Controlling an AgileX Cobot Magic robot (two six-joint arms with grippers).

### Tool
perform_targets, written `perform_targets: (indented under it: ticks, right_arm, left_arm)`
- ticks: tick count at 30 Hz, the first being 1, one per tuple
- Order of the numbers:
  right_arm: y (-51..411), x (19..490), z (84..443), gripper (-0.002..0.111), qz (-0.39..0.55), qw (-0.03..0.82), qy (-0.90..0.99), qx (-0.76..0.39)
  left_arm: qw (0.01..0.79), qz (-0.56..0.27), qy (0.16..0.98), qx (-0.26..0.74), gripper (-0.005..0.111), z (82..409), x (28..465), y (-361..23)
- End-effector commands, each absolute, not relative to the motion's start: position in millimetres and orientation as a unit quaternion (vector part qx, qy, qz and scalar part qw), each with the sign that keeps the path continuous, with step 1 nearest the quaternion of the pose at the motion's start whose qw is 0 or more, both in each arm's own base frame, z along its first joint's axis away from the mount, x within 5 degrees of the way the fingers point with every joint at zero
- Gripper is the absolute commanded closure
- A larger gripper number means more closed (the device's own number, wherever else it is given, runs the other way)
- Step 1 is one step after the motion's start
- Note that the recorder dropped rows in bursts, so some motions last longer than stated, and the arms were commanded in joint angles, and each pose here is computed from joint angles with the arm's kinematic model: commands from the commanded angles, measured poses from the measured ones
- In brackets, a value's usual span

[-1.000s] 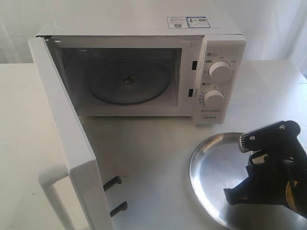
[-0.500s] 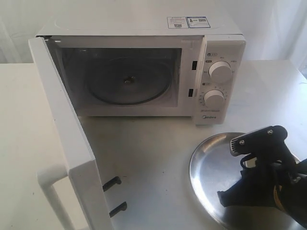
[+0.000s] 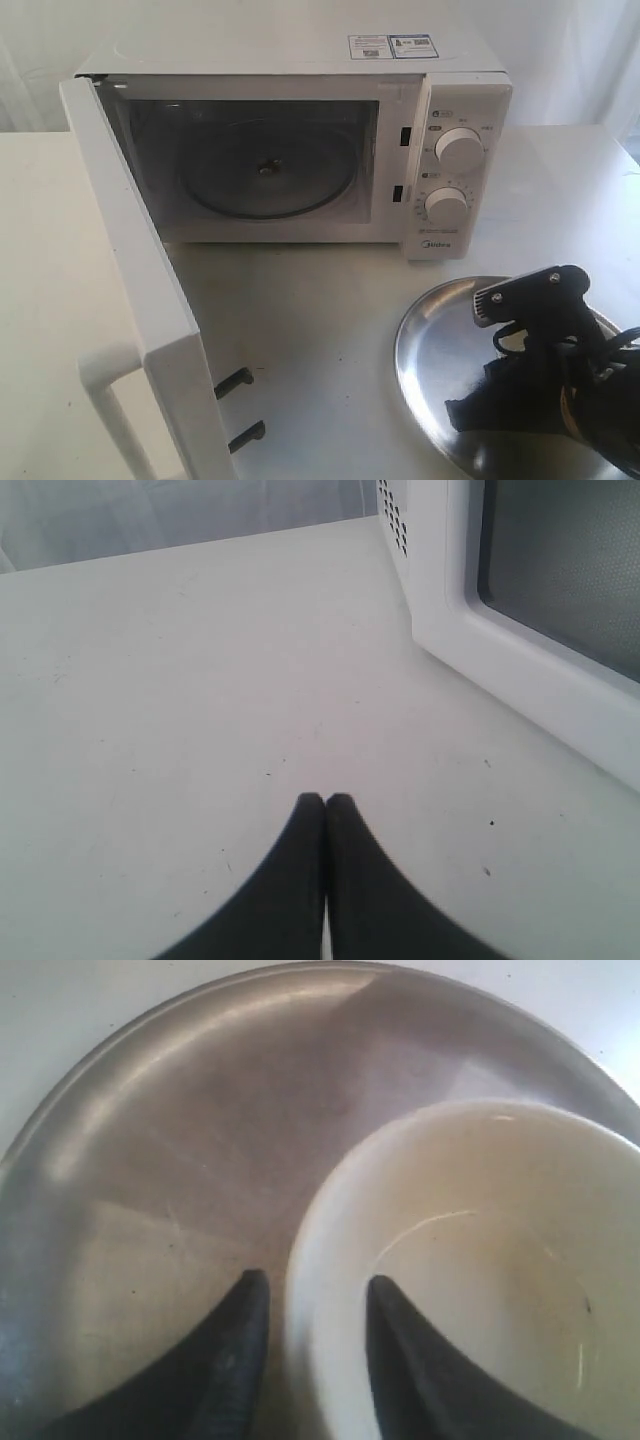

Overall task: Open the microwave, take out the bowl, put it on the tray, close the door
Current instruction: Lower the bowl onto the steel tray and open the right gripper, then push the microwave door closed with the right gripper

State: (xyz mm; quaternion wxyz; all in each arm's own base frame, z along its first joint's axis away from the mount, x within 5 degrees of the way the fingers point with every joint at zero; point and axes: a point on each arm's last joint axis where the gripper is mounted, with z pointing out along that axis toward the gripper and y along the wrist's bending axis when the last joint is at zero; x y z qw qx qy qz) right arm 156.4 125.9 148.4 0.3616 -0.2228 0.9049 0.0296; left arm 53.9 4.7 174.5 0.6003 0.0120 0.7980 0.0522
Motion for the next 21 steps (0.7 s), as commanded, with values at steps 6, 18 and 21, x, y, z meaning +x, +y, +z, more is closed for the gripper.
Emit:
perform_targets:
  ticks: [6,18,21]
  right_arm:
    - [119.8,147.9,191.6,0.057,0.093,0.441,0.869,-0.205]
    - [116.2,84.5,266.7,0.085,0.302,0.519,0.706,-0.376]
    - [123.2,77.0,271.5,0.108,0.340,0.512,0.673,-0.412]
  left_arm:
    - [0.600,0.049,0.798,0.009,0.107,173.6,53.9,4.5]
    - [0.600,0.049,0.798,0.009,0.107,173.6,53.9,4.5]
    - [0.600,0.049,0.798,0.009,0.107,173.6,53.9,4.5]
